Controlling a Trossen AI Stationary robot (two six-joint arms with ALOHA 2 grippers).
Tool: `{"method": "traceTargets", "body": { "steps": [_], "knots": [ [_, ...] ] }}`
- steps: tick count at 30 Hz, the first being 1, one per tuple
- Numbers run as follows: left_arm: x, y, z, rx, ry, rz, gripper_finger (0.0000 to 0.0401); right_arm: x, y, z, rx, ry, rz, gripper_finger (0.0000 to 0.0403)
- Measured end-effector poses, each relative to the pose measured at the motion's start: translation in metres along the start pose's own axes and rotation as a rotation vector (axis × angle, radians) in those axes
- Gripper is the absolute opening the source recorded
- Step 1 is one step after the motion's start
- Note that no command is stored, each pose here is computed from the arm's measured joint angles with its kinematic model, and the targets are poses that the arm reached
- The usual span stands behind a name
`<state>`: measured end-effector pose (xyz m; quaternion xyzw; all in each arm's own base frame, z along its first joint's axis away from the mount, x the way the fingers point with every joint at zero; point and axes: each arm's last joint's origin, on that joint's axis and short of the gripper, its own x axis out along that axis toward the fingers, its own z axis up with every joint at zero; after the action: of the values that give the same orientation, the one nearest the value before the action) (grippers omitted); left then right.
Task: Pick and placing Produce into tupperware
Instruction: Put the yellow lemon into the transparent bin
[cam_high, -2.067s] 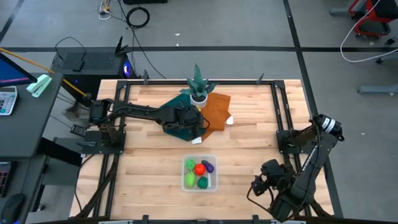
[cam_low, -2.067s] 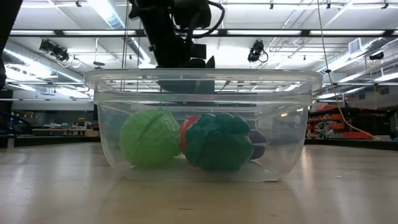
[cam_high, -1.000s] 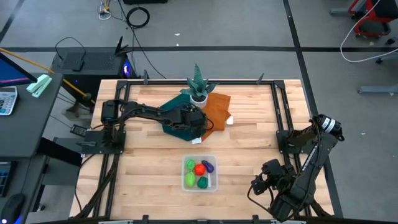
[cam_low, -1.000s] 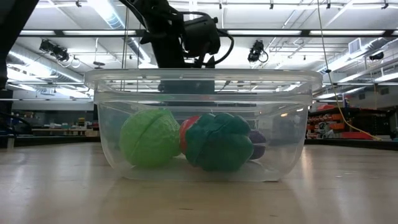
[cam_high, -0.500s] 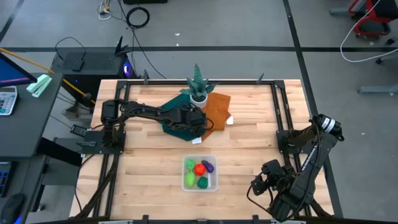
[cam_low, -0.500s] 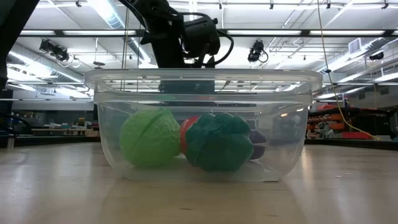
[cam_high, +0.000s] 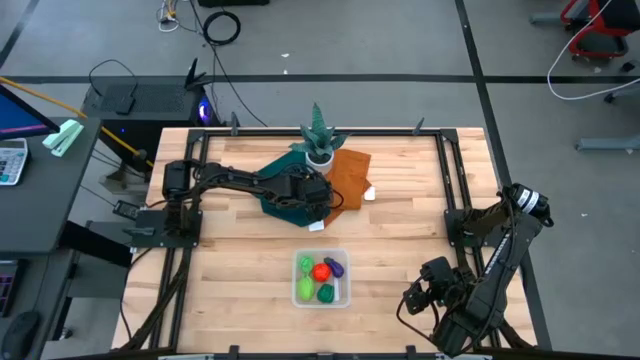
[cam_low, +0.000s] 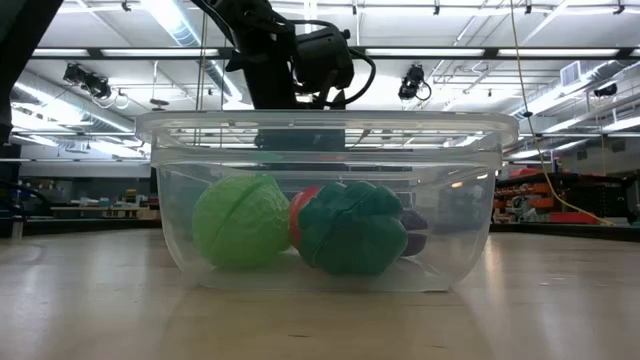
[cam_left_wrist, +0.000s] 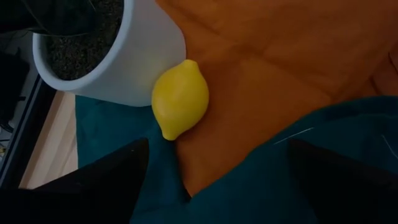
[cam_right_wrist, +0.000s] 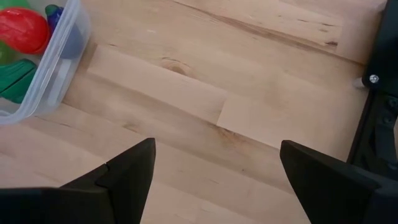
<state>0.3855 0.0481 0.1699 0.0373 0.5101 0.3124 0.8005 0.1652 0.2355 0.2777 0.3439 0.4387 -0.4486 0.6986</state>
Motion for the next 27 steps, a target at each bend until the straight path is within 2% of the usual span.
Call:
{"method": "traceTargets", "body": {
  "steps": [7,15,19,27],
  "knots": [
    [-0.0001,-0.0003,0.0001,0.002,-0.001,-0.001,0.0385,0.0000,0.0000,0.0000,-0.003,0.000,0.001,0.0309],
    [0.0001,0.0009,-0.0007,-0.085,0.003,0.021,0.0385,0.0000,0.0005,-0.0004,-0.001,0.004,0.005,0.0309],
    [0.0001,0.0024,-0.0005,-0.073,-0.008,0.068,0.0385,0.0000,0.0018,-0.0014,0.005,0.013,0.018,0.0309],
    [0.0004,0.0027,-0.0004,-0.088,-0.006,0.062,0.0397,-0.0001,0.0041,-0.0035,0.017,0.040,0.036,0.0309]
  ]
}}
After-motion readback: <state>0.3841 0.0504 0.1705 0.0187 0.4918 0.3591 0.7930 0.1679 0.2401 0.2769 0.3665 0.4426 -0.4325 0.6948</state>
